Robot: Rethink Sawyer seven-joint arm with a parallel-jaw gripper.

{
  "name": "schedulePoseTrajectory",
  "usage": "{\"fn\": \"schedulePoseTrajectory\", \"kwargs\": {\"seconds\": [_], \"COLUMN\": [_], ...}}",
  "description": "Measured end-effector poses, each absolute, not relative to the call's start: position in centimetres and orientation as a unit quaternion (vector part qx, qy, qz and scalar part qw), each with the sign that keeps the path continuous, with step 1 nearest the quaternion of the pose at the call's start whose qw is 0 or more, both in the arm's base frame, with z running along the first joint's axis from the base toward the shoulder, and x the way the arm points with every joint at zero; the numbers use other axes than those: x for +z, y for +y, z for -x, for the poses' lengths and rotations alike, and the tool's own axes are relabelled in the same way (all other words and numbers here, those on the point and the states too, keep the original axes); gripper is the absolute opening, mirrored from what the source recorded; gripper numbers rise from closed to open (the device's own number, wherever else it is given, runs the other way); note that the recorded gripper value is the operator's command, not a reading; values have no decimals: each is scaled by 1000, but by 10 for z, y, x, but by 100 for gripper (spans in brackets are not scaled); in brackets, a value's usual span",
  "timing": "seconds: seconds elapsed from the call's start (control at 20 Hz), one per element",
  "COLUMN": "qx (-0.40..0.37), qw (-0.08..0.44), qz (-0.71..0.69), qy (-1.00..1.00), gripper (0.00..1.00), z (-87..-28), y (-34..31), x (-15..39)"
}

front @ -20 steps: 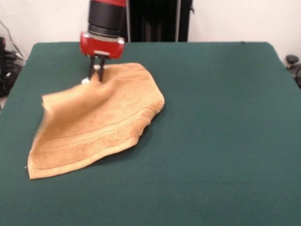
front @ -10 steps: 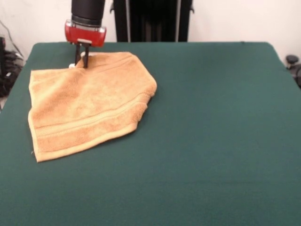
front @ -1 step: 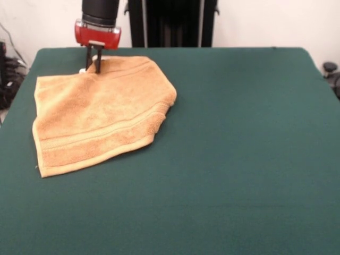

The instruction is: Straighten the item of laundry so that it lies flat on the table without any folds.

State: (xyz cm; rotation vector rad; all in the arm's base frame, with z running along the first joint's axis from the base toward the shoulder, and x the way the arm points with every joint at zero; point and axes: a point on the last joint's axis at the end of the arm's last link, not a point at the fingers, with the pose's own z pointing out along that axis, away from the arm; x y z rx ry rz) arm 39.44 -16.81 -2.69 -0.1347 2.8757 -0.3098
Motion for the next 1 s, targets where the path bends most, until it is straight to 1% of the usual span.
{"fn": "schedulePoseTrajectory", "kwargs": {"seconds": [0.6, 0.65, 1.0], "qx": [-102, -102, -106], "qw": [122, 122, 122], "qz": [50, 50, 51], "qy": [986, 986, 986], "gripper": [0, 100, 100], "z": [-398, -399, -405], "y": [-167, -167, -172], "x": [-38, -38, -36]}}
